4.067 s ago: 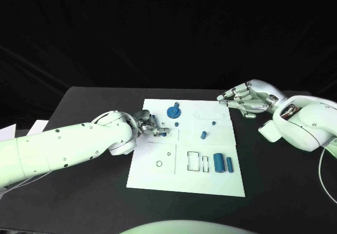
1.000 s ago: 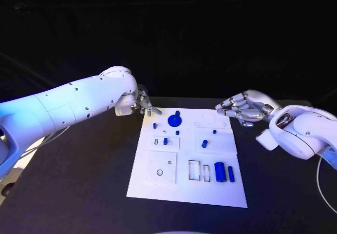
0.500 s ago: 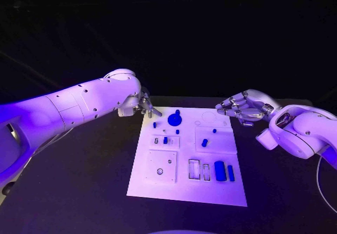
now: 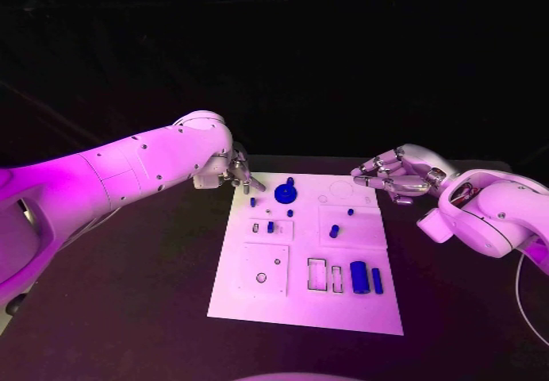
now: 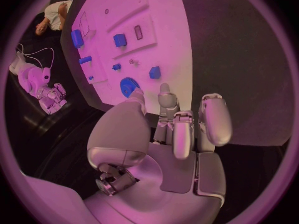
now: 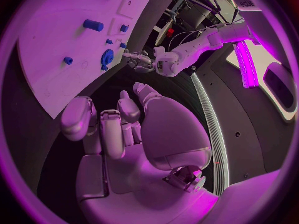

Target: Assemble the parts on the task board

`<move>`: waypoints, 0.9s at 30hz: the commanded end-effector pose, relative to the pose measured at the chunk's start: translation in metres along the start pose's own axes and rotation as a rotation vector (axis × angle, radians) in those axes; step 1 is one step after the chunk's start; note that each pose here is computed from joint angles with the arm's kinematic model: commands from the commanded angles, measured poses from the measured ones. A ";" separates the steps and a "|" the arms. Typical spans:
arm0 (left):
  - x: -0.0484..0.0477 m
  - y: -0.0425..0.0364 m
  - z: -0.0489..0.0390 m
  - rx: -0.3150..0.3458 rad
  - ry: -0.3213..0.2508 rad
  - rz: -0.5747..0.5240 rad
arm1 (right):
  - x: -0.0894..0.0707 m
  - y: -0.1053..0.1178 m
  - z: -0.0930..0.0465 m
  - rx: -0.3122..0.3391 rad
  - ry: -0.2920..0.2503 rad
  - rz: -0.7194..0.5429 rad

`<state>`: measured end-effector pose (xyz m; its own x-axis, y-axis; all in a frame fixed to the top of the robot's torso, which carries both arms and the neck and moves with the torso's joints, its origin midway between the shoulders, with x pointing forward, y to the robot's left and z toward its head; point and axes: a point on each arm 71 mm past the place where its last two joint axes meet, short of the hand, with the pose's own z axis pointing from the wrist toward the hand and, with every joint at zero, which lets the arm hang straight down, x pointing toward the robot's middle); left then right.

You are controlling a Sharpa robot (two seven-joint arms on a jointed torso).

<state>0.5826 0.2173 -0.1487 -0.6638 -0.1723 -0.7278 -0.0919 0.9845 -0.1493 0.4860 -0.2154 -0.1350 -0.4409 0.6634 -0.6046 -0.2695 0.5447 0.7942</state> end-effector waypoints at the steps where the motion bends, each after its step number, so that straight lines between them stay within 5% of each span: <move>1: 0.0027 0.0000 0.0004 0.004 0.038 0.034 | 0.001 0.001 0.000 -0.010 0.012 -0.009; 27: 0.0125 -0.0022 0.0045 0.034 0.094 0.029 | 0.003 0.001 0.001 -0.011 0.018 -0.007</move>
<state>0.5792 0.2167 -0.1592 -0.7133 -0.1450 -0.6857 -0.0686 0.9881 -0.1376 0.4860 -0.2142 -0.1358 -0.4444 0.6607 -0.6050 -0.2705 0.5448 0.7937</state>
